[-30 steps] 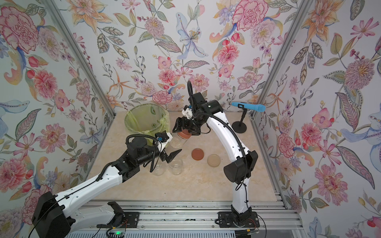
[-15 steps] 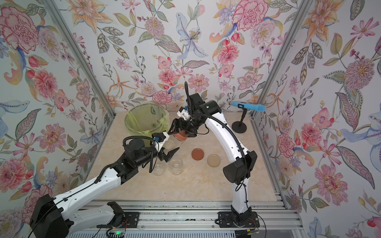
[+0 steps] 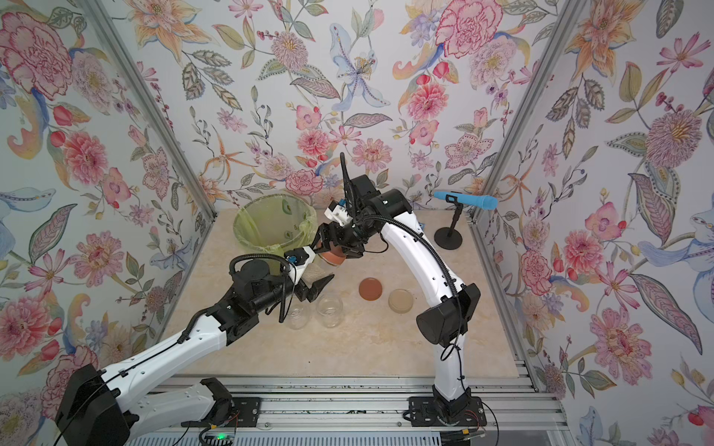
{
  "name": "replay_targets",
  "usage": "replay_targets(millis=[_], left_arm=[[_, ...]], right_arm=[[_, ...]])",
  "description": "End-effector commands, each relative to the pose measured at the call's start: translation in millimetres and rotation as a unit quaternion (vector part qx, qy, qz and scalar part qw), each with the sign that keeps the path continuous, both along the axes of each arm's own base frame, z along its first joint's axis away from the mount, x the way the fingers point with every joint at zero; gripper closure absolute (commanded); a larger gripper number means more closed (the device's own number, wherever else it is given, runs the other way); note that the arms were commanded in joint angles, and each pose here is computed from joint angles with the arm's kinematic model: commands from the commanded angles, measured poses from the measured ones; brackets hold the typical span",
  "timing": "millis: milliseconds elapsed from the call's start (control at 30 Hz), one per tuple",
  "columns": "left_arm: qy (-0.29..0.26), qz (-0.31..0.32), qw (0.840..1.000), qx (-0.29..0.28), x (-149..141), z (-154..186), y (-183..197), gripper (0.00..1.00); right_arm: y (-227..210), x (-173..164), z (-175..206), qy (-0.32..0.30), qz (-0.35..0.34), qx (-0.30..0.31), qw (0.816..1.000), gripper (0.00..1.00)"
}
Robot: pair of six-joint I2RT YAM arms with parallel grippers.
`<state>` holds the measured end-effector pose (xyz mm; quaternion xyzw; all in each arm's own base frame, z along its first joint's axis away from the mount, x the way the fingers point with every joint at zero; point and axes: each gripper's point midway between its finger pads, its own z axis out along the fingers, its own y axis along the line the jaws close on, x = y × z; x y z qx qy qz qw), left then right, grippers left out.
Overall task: Empty moldy rice from jars
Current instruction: Pick up the jar from the center of the board.
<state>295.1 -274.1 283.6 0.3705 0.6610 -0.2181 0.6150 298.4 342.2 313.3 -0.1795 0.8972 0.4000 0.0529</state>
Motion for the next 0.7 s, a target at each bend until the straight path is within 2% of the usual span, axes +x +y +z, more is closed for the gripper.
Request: replay_targets(millis=[0, 100, 167, 233, 400, 500, 567, 667], left_arm=[[-0.001, 0.045, 0.999, -0.023, 13, 6, 16, 0.64], [-0.004, 0.054, 0.998, -0.032, 15, 10, 19, 0.98], [-0.007, 0.06, 0.997, -0.041, 15, 14, 21, 1.0], [-0.012, 0.063, 0.996, -0.054, 15, 18, 23, 1.0], [-0.019, 0.078, 0.993, -0.086, 17, 28, 32, 1.0], [-0.023, 0.08, 0.992, -0.099, 17, 35, 34, 1.0], [-0.026, 0.079, 0.991, -0.102, 18, 38, 33, 1.0], [-0.03, 0.08, 0.991, -0.106, 20, 44, 34, 1.0]], right_arm=[[2, -15, 33, -0.023, 0.024, 0.042, 0.999, 1.0], [4, -14, 33, -0.023, 0.024, 0.043, 0.999, 0.89], [5, -13, 32, -0.022, 0.023, 0.042, 0.999, 0.78], [5, -11, 31, -0.022, 0.022, 0.042, 0.999, 0.72], [7, -10, 30, -0.025, 0.023, 0.04, 0.999, 0.48], [9, -10, 29, -0.026, 0.025, 0.039, 0.999, 0.3], [10, -10, 29, -0.026, 0.025, 0.038, 0.999, 0.14], [11, -10, 27, -0.027, 0.027, 0.036, 0.999, 0.03]])
